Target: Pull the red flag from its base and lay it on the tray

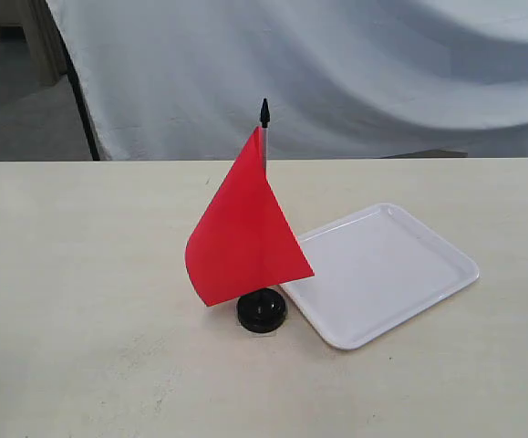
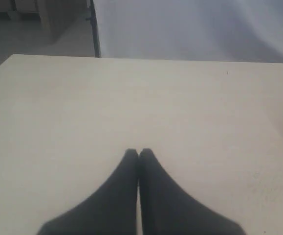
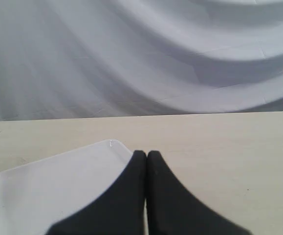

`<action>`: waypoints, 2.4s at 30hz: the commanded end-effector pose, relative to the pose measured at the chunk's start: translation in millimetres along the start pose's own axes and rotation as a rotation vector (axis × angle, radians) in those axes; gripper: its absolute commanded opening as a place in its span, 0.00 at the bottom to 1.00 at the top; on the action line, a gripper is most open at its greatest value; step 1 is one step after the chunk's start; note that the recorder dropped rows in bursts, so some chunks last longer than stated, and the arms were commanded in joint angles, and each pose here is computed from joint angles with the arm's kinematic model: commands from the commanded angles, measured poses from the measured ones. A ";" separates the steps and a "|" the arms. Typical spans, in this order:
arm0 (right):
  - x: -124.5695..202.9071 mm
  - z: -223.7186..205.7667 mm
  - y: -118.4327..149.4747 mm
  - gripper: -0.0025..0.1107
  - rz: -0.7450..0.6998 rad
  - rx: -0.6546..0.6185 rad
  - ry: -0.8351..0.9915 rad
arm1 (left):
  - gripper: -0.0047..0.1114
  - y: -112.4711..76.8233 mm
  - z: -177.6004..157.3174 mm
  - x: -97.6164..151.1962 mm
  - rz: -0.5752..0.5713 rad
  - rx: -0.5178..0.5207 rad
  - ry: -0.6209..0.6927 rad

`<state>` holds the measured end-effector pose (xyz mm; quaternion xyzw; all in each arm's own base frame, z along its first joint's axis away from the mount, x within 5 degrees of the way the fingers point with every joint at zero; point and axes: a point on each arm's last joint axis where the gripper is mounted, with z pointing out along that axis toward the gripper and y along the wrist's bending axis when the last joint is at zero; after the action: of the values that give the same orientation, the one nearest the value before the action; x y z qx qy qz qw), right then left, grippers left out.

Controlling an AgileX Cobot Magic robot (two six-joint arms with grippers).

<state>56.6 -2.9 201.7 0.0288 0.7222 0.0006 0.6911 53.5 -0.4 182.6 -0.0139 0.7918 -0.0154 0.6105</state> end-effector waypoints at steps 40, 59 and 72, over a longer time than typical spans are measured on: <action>-64.6 -29.0 12.7 0.02 0.457 -0.349 -0.748 | 0.04 -0.5 0.1 0.2 0.004 0.010 -0.002; -51.3 67.1 43.0 0.02 0.125 -0.504 -0.383 | 0.04 -0.5 0.1 0.2 0.004 0.010 -0.002; 90.6 232.7 77.2 0.02 -0.101 -0.991 0.219 | 0.04 -0.5 0.1 0.2 0.004 0.010 -0.002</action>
<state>273.6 63.4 127.6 -0.2912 0.7139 0.2874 0.5683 53.5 -0.4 182.6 -0.0139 0.7918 -0.0154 0.6105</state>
